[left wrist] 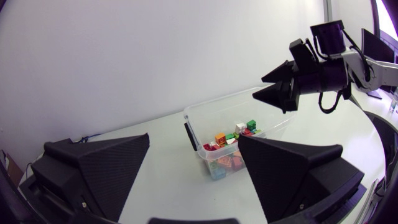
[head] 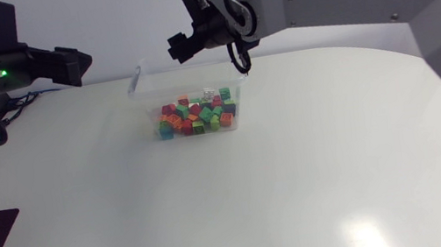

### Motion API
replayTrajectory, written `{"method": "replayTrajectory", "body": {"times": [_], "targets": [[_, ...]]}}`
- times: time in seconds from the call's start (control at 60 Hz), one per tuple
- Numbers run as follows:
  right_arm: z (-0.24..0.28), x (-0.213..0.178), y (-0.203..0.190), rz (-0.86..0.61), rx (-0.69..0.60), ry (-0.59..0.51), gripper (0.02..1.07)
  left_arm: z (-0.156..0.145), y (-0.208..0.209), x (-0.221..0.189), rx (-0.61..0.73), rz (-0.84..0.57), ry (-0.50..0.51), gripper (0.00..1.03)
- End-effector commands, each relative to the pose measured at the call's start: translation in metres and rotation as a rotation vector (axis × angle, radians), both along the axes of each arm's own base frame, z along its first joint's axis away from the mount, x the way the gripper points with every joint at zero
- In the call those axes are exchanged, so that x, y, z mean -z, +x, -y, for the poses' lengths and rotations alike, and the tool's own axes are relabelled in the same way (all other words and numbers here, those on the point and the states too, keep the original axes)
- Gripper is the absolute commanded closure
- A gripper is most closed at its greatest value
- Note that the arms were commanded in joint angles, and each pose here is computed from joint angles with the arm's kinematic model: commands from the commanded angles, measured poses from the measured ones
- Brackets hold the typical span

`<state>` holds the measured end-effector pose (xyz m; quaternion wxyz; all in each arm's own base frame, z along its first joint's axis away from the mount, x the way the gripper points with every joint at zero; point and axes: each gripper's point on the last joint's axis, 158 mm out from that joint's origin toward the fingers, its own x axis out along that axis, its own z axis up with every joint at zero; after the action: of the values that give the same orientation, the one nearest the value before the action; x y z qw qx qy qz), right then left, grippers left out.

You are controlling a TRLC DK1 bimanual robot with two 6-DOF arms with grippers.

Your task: Place the duplo bricks in the container

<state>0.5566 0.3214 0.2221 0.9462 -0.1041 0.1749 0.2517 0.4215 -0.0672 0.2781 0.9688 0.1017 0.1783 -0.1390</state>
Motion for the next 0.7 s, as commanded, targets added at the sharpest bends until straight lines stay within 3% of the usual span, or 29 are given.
{"method": "replayTrajectory", "body": {"times": [0.0,0.217,0.683], "targets": [[0.025,-0.036,-0.006,0.053,0.043,0.037,0.06,-0.005,-0.013,0.001,0.005,0.014,0.021,0.04],[0.105,-0.072,-0.034,0.147,0.167,0.027,0.06,-0.014,-0.047,-0.012,0.001,0.083,0.052,0.04],[0.222,-0.079,-0.124,0.242,0.332,-0.038,0.06,-0.031,-0.098,-0.001,-0.035,0.149,0.075,0.04]]}}
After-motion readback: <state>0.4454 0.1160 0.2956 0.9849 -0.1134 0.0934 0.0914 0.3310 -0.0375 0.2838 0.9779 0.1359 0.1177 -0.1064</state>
